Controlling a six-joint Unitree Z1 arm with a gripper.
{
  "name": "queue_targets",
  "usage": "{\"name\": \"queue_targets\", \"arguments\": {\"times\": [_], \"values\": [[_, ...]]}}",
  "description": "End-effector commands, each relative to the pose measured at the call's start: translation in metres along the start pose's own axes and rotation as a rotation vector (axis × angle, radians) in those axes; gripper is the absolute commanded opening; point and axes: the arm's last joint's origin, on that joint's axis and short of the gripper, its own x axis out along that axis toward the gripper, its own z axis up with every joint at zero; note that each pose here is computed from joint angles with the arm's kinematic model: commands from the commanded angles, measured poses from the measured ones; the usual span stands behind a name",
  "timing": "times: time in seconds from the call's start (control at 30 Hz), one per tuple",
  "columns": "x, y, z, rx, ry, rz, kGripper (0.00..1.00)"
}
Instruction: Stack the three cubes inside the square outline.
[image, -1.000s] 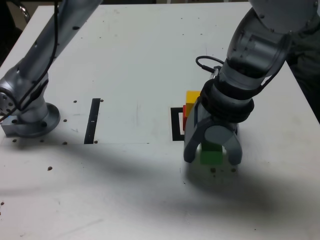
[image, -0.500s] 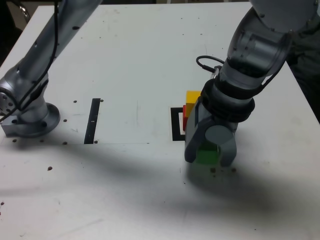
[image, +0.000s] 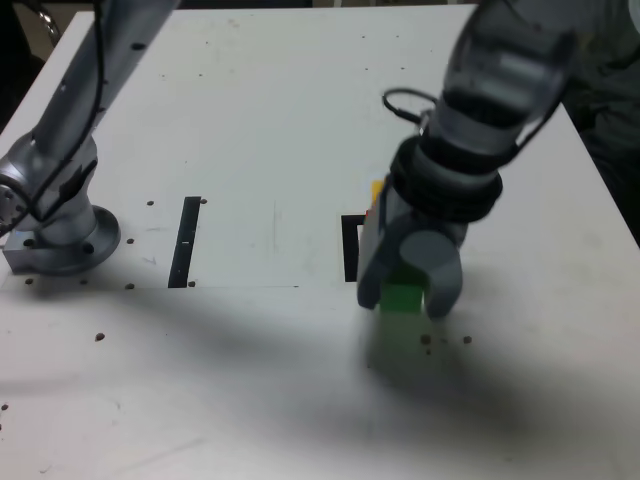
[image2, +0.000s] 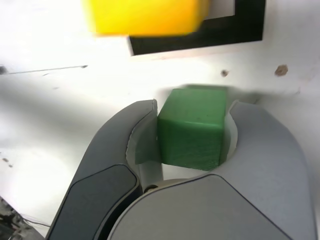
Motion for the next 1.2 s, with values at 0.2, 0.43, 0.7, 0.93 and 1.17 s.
{"name": "queue_targets", "arguments": {"times": [0.2,0.43,0.7,0.93,1.17], "values": [[-0.054,-0.004,-0.049,-0.014,-0.076,0.061,0.20],[-0.076,0.010,-0.074,-0.015,-0.134,0.086,0.20],[-0.078,0.040,-0.078,-0.017,-0.120,0.071,0.20],[-0.071,0.065,-0.070,-0.021,-0.090,0.056,0.20],[-0.062,0.074,-0.055,-0.006,-0.061,0.034,0.20]]}}
